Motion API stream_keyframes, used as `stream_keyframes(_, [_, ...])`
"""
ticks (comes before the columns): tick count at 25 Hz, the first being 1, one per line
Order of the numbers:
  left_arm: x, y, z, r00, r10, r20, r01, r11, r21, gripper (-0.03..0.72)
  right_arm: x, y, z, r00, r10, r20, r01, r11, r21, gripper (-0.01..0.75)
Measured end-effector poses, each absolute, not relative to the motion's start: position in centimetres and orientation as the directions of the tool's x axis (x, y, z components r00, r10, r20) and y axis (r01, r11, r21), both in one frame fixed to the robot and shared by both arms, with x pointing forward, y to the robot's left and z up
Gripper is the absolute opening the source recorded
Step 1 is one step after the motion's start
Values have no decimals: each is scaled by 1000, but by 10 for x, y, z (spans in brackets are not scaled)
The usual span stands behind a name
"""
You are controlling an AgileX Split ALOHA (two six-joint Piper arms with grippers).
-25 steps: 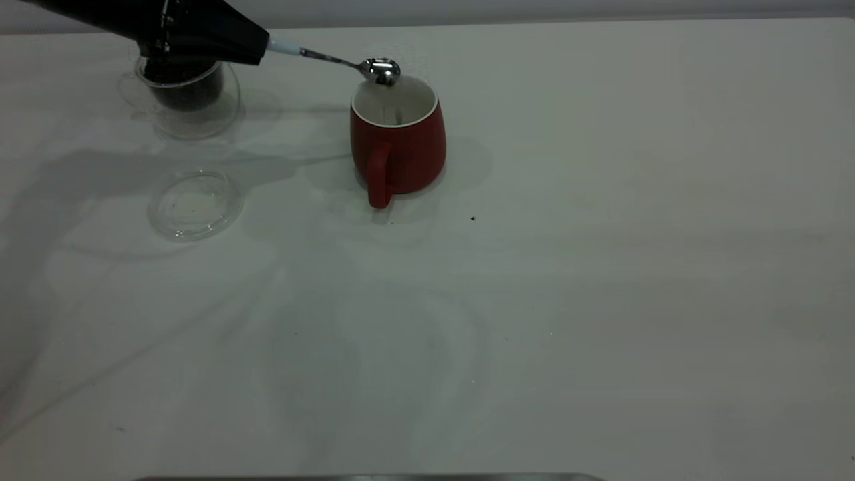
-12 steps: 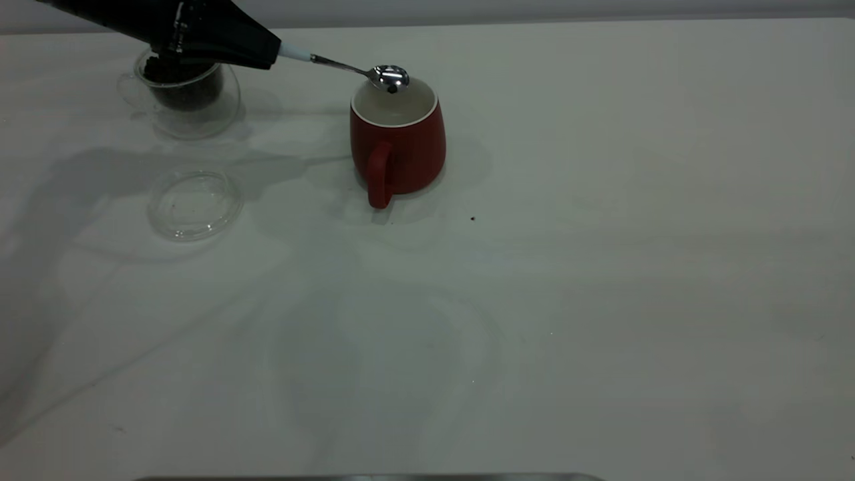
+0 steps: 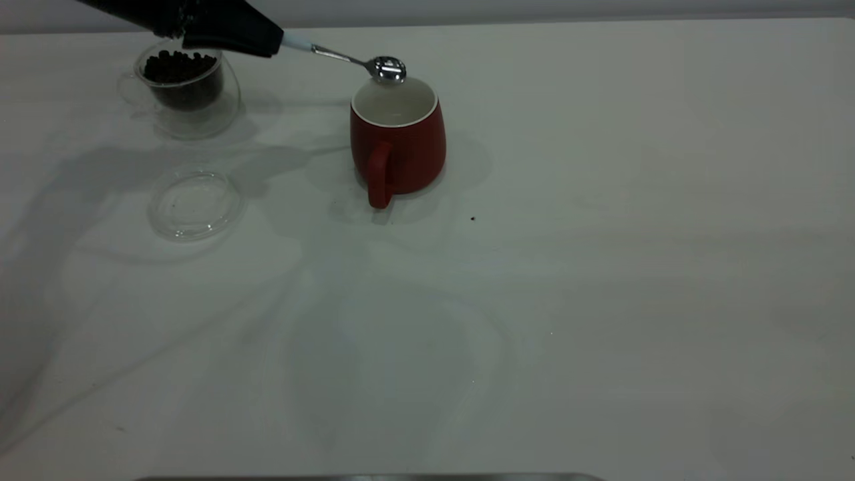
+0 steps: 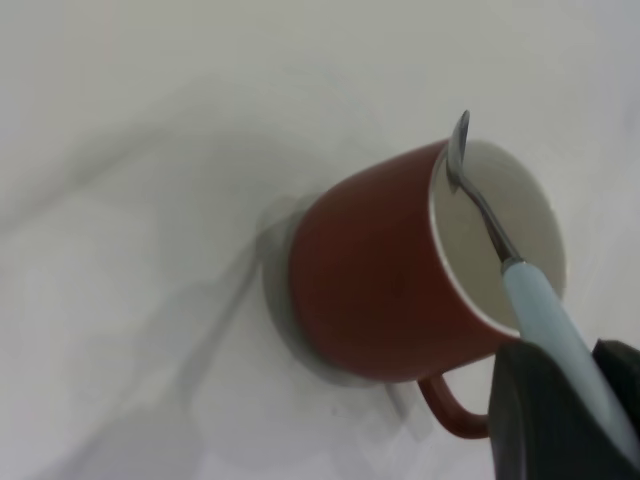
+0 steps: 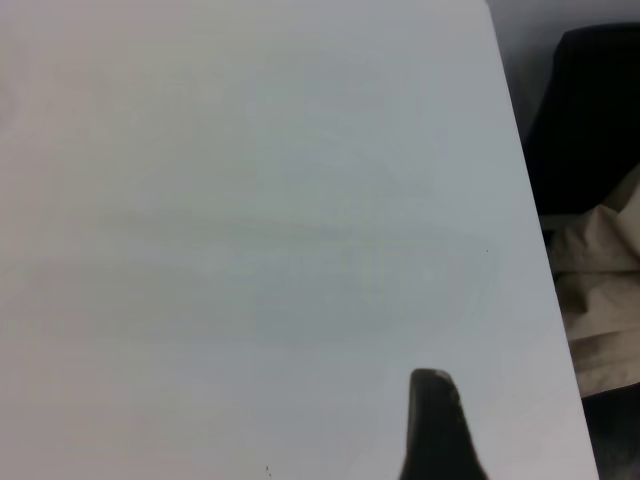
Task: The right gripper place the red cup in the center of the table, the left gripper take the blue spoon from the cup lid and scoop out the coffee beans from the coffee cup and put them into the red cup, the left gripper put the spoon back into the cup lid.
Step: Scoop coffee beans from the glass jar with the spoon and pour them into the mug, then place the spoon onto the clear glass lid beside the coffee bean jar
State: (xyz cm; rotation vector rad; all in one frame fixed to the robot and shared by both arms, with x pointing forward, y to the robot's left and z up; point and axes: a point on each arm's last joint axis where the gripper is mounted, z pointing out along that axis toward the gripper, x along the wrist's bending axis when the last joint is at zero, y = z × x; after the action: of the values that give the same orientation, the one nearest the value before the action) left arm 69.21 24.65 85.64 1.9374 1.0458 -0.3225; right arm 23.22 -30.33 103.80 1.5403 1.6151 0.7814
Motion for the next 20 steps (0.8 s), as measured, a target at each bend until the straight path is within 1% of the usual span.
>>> stream_keyframes(3, [692, 246, 866, 605, 539, -587, 778, -242, 580, 127, 232, -303, 1038, 14, 994, -110, 530, 86, 843, 518])
stream_keyframes(6, [692, 256, 884, 591, 541, -598, 784, -211, 584, 127, 232, -303, 1038, 14, 994, -110, 530, 86, 843, 518])
stream_keyframes(9, [691, 282, 909, 540, 560, -628, 808, -136, 573, 127, 232, -303, 1038, 14, 994, -110, 530, 86, 843, 518])
stream_keyframes(11, [687, 305, 924, 498, 568, -655, 828, -88, 554, 127, 232, -303, 1038, 14, 994, -110, 530, 86, 843, 518])
stream_keyframes(12, [683, 315, 931, 484, 567, -666, 839, -84, 538, 127, 232, -303, 1038, 14, 994, -110, 530, 86, 843, 518])
stream_keyframes(14, [673, 341, 938, 447, 589, -673, 866, -98, 490, 127, 232, -303, 1038, 14, 994, -110, 530, 86, 843, 518])
stream_keyframes(16, [662, 365, 937, 368, 649, -666, 911, -108, 397, 127, 232, -303, 1038, 14, 994, -110, 530, 86, 843, 518])
stream_keyframes(20, [645, 406, 924, 144, 755, -640, 980, -19, 197, 127, 232, -303, 1038, 14, 994, -110, 530, 86, 843, 518])
